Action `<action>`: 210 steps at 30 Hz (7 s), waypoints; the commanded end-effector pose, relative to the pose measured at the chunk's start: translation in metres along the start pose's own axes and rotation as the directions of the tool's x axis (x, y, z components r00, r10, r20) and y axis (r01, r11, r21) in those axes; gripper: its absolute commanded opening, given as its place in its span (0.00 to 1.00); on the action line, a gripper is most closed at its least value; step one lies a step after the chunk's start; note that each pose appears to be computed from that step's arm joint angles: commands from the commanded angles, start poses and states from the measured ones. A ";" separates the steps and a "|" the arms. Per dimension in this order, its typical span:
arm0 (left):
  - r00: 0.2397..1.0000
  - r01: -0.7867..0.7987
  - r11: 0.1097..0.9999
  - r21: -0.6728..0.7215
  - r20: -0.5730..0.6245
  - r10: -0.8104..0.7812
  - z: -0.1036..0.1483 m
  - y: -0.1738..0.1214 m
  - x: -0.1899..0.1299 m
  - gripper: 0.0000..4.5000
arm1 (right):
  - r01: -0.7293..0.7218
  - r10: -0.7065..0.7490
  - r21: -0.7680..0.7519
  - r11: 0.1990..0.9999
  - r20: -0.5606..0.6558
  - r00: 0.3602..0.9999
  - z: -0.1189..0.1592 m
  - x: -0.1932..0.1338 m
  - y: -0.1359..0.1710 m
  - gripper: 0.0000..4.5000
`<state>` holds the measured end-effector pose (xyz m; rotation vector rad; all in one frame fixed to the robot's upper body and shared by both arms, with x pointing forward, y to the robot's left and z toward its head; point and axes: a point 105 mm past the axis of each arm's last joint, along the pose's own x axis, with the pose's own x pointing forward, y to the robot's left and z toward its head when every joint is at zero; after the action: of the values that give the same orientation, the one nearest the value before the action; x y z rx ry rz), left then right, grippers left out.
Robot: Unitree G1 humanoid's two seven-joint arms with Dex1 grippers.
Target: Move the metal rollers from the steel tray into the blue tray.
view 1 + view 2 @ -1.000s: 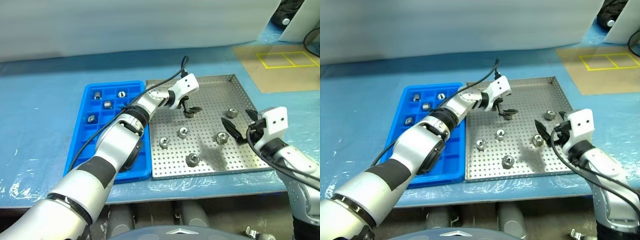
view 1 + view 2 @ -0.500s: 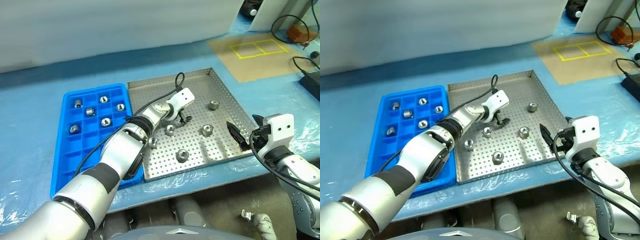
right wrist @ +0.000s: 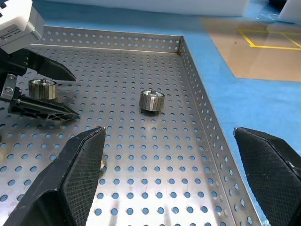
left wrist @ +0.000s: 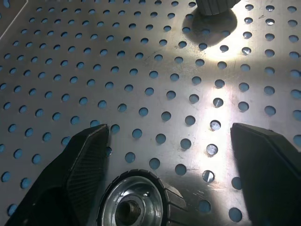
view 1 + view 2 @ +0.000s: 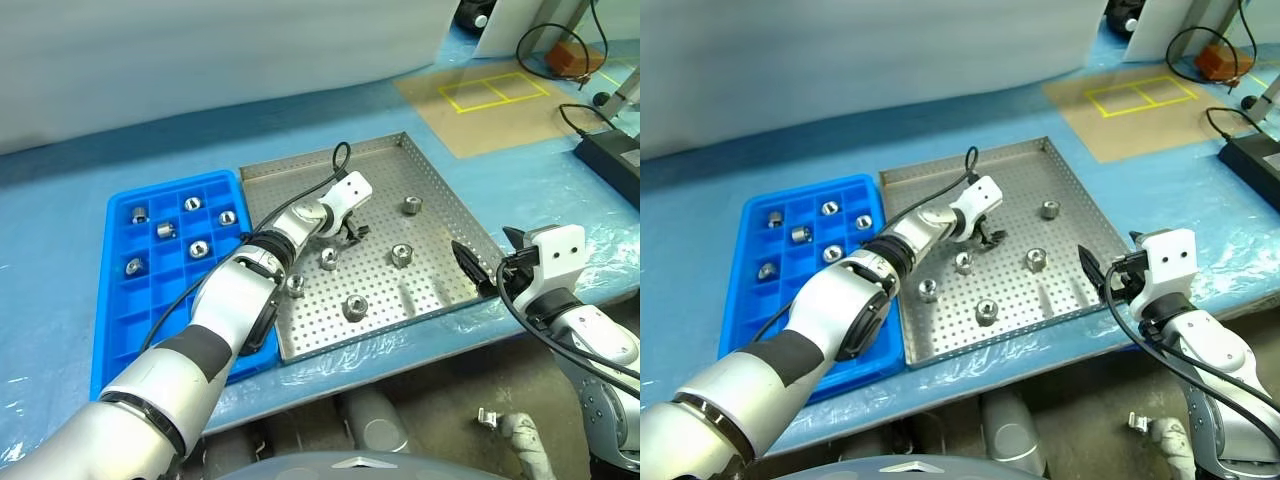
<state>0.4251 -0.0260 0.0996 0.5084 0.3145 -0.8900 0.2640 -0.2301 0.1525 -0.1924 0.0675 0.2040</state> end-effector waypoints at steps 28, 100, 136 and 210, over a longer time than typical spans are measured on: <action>0.928 0.283 0.958 -0.052 0.267 -0.260 0.019 0.020 -0.044 0.42 | -0.086 0.088 -0.045 0.995 0.058 0.994 0.013 0.028 0.011 1.00; 0.993 -0.062 0.987 -0.148 0.095 0.077 -0.132 0.006 -0.246 0.42 | -0.939 0.939 -0.038 0.342 0.040 0.341 0.043 0.082 0.175 1.00; 0.812 0.352 0.912 0.211 0.415 -0.410 0.035 -0.019 -0.083 0.85 | -0.588 0.589 -0.037 0.808 0.025 0.808 0.043 0.038 0.052 1.00; 0.734 0.433 0.805 0.405 0.359 -0.576 0.051 0.003 -0.101 0.39 | -0.436 0.437 -0.045 0.899 0.017 0.899 0.028 0.031 0.052 1.00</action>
<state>0.3731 0.0048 0.1817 0.4631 -0.1085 -1.5799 0.2818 -0.1746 0.1583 -0.1884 0.1263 0.6280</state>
